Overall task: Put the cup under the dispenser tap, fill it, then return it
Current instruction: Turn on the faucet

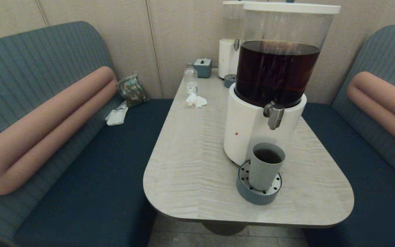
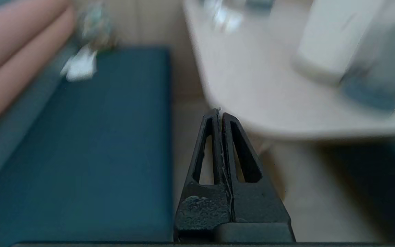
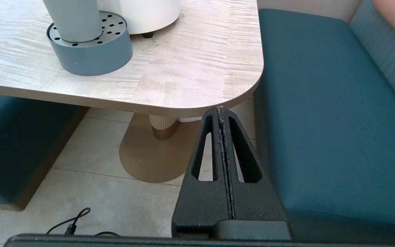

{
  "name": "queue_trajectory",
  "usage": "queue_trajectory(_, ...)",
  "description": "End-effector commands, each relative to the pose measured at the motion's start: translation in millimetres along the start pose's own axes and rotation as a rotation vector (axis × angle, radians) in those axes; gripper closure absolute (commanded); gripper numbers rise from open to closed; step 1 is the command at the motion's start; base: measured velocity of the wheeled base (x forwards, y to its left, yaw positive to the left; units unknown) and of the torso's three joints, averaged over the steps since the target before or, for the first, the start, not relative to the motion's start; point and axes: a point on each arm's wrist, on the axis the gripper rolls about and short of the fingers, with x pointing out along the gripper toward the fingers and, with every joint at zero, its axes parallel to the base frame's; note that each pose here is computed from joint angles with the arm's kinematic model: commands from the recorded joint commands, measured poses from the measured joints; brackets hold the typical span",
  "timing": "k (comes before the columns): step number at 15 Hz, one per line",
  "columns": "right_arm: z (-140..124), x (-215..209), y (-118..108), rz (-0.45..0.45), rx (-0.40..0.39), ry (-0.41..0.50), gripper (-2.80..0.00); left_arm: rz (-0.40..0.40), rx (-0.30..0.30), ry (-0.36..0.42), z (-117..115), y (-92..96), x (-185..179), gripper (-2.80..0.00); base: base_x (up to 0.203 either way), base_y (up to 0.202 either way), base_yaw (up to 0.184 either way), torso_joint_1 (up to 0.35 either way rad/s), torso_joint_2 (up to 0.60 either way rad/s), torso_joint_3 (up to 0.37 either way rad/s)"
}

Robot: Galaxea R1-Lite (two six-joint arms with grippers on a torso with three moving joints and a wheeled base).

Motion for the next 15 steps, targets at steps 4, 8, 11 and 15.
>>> queue_trajectory(4, 0, 0, 0, 0.000, 0.000, 0.000, 0.00, 0.095, -0.006, 0.082, -9, 2.4, 0, 0.00, 0.000, 0.000, 0.000, 0.000, 0.00, 0.000)
queue_trajectory(8, 0, 0, 0, 0.000, -0.019, 0.001, 0.00, 0.185, -0.022, 0.119, -18, 4.7, 1, 0.00, 0.000, 0.000, 0.000, 0.000, 0.00, 0.000)
queue_trajectory(11, 0, 0, 0, 0.000, -0.099, -0.002, 0.00, 0.184, -0.021, 0.099, -17, 4.8, 1, 0.00, 0.000, 0.000, 0.000, 0.000, 0.00, 0.000)
queue_trajectory(15, 57, -7, -1, 0.010, -0.060, -0.032, 0.00, 0.184, -0.025, 0.095, -17, 4.9, 1, 0.00, 0.000, 0.000, 0.000, 0.000, 0.00, 0.000)
